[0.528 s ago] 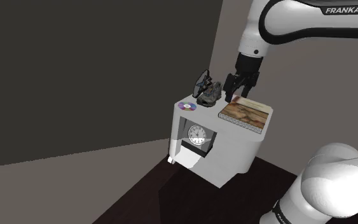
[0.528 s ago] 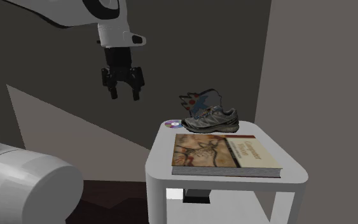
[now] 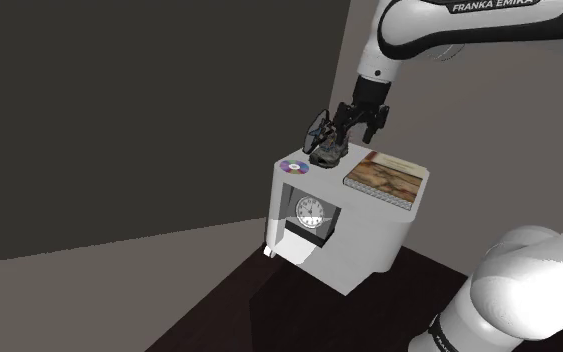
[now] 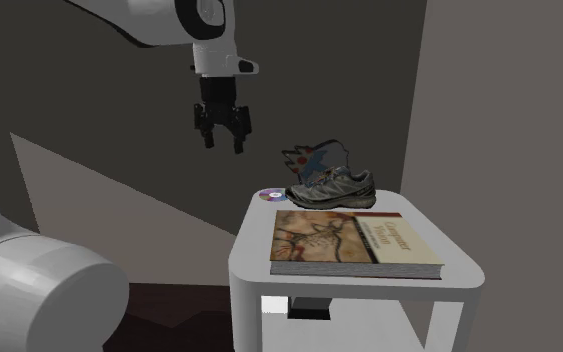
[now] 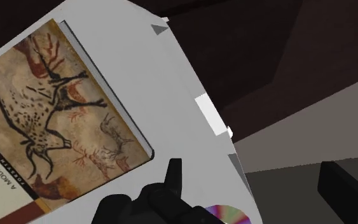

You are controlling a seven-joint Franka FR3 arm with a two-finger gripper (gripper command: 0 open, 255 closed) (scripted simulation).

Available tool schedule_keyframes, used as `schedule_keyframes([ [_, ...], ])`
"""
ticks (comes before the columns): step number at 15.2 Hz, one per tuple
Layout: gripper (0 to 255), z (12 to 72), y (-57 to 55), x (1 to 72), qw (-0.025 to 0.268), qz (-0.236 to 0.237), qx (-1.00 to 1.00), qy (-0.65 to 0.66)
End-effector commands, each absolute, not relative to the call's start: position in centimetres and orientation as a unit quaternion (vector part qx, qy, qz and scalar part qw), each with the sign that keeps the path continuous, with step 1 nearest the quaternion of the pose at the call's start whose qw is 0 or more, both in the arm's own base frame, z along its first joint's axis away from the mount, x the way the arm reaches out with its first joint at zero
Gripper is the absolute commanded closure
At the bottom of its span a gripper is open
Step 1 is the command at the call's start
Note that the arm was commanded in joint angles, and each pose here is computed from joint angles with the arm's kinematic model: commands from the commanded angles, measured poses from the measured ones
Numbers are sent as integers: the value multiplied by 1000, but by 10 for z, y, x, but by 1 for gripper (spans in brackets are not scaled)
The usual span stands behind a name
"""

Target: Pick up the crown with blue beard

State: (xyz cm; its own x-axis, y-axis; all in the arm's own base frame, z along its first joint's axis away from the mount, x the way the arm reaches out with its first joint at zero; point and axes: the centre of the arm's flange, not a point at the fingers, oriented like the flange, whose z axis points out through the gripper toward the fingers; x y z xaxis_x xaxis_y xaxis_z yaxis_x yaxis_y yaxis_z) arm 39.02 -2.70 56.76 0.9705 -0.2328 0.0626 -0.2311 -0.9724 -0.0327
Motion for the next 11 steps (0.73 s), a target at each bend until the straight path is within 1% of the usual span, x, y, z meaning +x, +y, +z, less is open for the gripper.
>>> schedule_keyframes([
  [1, 0, 566, -42, 417, 23, -37, -989, 141],
  [11, 0, 563, -124, 519, 77, -54, -962, 258],
])
